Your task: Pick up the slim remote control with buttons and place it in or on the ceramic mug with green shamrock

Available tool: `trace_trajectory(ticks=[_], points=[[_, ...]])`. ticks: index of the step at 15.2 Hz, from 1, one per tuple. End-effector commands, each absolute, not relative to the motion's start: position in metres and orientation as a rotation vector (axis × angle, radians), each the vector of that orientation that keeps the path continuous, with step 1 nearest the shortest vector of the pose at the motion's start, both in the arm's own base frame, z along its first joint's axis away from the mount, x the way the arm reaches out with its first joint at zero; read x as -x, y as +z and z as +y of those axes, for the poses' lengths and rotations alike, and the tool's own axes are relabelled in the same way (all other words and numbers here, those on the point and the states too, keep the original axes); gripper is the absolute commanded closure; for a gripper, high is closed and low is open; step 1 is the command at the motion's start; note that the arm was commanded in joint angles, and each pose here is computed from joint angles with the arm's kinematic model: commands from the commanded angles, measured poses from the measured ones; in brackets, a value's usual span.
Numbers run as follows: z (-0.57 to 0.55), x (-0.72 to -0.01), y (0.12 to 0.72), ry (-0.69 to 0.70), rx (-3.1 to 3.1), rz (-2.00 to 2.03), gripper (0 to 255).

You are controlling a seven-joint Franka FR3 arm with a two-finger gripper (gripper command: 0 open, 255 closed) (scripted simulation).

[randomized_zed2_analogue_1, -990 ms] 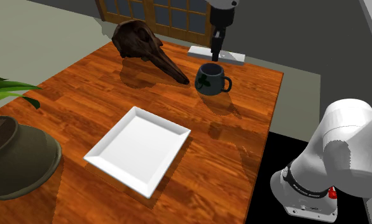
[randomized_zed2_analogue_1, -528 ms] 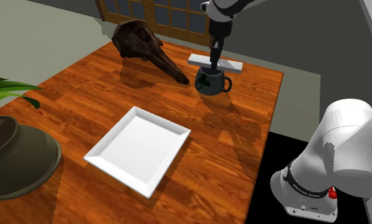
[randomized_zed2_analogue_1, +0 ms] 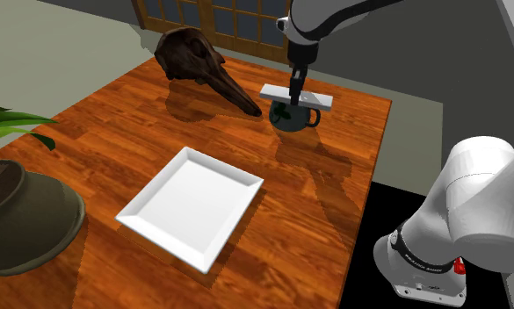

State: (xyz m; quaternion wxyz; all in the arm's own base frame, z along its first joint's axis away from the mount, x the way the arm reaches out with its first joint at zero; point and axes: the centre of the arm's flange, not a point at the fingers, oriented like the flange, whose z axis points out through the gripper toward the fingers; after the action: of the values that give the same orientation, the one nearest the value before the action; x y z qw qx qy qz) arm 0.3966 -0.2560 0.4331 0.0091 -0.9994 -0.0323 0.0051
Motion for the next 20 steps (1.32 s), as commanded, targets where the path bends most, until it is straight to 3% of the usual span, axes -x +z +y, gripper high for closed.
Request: trace_trajectory(ticks=[1, 5, 6, 20], points=[[-0.256, -0.397, 0.433, 0.015, 3.122, -0.101, 255], [-0.256, -0.397, 0.433, 0.015, 3.122, -0.101, 255], [-0.256, -0.397, 0.433, 0.015, 3.122, -0.101, 0], [-0.257, -0.397, 0.483, 0.015, 3.122, -0.101, 0]])
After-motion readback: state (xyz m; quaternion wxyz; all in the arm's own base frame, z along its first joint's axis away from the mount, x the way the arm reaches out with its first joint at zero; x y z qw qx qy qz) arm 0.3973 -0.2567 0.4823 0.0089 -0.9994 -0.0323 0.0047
